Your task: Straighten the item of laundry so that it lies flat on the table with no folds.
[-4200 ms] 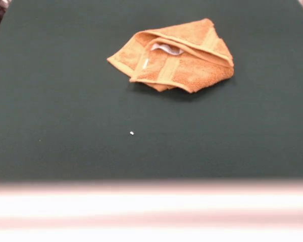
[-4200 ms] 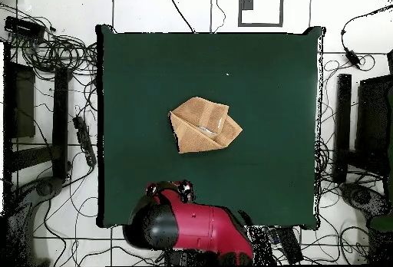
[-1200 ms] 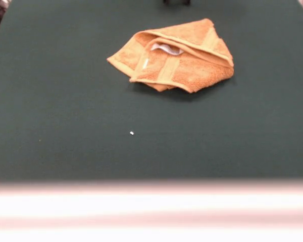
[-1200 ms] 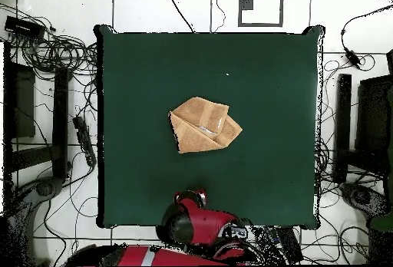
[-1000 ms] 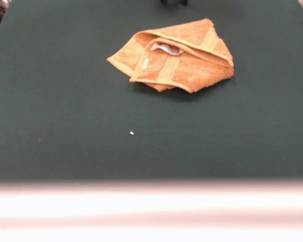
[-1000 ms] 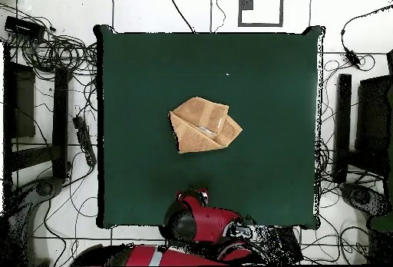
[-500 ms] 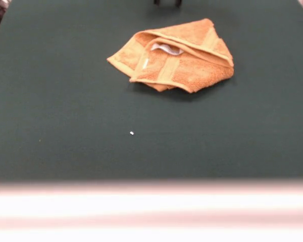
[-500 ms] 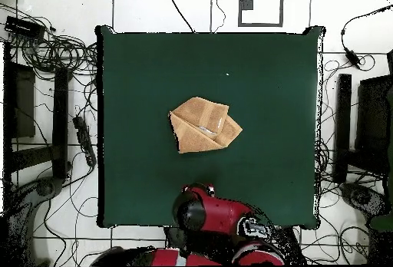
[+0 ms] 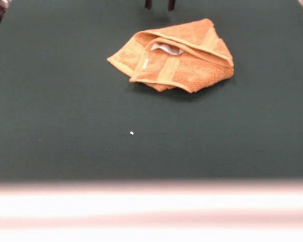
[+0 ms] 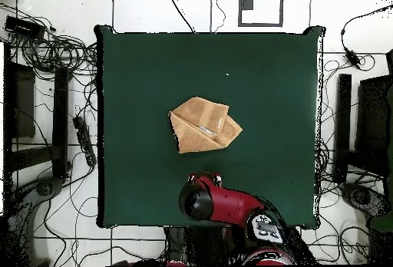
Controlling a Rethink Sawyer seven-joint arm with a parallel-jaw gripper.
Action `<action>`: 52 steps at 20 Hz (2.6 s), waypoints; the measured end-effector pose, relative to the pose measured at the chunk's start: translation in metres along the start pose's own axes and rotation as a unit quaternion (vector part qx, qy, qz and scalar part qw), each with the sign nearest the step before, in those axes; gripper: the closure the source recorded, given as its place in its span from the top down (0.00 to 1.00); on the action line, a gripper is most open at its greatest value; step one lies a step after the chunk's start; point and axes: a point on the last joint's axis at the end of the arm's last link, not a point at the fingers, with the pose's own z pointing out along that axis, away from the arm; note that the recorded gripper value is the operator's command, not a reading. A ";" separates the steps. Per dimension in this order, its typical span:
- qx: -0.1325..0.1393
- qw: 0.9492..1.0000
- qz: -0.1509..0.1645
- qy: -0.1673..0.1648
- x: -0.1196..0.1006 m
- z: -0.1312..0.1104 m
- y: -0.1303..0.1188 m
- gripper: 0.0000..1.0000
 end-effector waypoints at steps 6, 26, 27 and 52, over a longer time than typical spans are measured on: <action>-0.002 1.000 0.014 -0.002 -0.016 -0.009 -0.014 1.00; -0.050 0.997 0.055 -0.019 -0.070 -0.008 -0.038 1.00; -0.052 0.997 0.057 -0.021 -0.073 -0.008 -0.038 1.00; -0.096 0.989 0.103 -0.039 -0.125 0.011 -0.082 1.00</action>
